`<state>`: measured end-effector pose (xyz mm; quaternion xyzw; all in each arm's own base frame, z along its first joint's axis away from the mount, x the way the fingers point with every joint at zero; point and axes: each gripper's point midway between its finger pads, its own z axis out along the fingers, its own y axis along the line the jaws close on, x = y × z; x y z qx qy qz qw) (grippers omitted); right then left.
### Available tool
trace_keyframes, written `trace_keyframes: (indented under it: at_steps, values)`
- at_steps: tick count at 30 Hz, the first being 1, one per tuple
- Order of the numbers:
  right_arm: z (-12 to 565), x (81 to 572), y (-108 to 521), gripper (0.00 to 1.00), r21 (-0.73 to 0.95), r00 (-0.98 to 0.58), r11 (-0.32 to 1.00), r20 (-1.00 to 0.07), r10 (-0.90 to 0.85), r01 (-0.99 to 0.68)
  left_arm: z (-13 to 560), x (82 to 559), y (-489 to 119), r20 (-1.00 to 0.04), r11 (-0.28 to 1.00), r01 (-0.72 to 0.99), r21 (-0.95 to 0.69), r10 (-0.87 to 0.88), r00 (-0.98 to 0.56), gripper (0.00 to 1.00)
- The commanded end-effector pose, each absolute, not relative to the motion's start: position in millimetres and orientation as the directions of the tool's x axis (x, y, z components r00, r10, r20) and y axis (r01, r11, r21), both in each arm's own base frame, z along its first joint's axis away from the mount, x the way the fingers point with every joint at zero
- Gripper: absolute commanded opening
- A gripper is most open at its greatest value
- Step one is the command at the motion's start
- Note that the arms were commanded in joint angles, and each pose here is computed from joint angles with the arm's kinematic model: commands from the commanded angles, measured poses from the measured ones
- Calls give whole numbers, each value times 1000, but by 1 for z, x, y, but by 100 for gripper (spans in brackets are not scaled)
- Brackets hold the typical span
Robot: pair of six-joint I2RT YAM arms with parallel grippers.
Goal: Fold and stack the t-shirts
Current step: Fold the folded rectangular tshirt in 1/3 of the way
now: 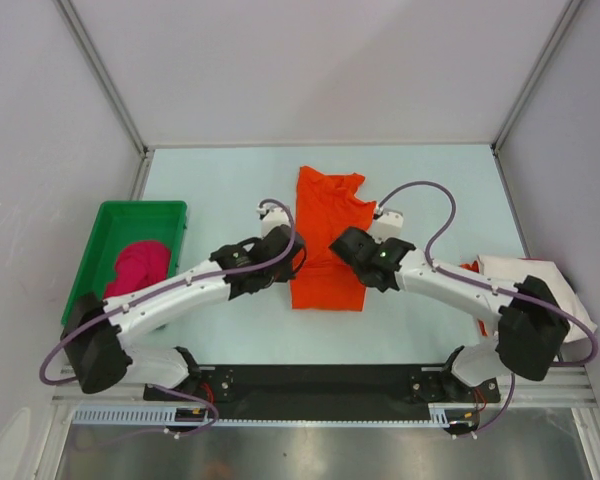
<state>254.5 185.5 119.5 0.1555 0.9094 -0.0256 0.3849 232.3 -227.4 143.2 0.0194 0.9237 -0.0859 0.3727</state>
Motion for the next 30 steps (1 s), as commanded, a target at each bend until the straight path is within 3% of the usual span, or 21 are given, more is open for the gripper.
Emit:
trace_keyframes:
  at_steps: [1,9,17,30]
  values:
    - [129,301,189,0,50,-638,965,-742,208,256,154,274,-237,-704,983,134,-127,5,-710,0]
    - [127,366,195,0,47,-644,971,-741,191,234,148,347,-243,-689,990,78,-114,-22,-725,0]
    - [111,410,205,0,42,-663,975,-727,179,216,106,395,-246,-625,992,54,-111,-28,-780,0]
    - [71,420,180,0,17,-703,961,-679,214,277,86,434,-258,-590,990,59,-130,-29,-807,0]
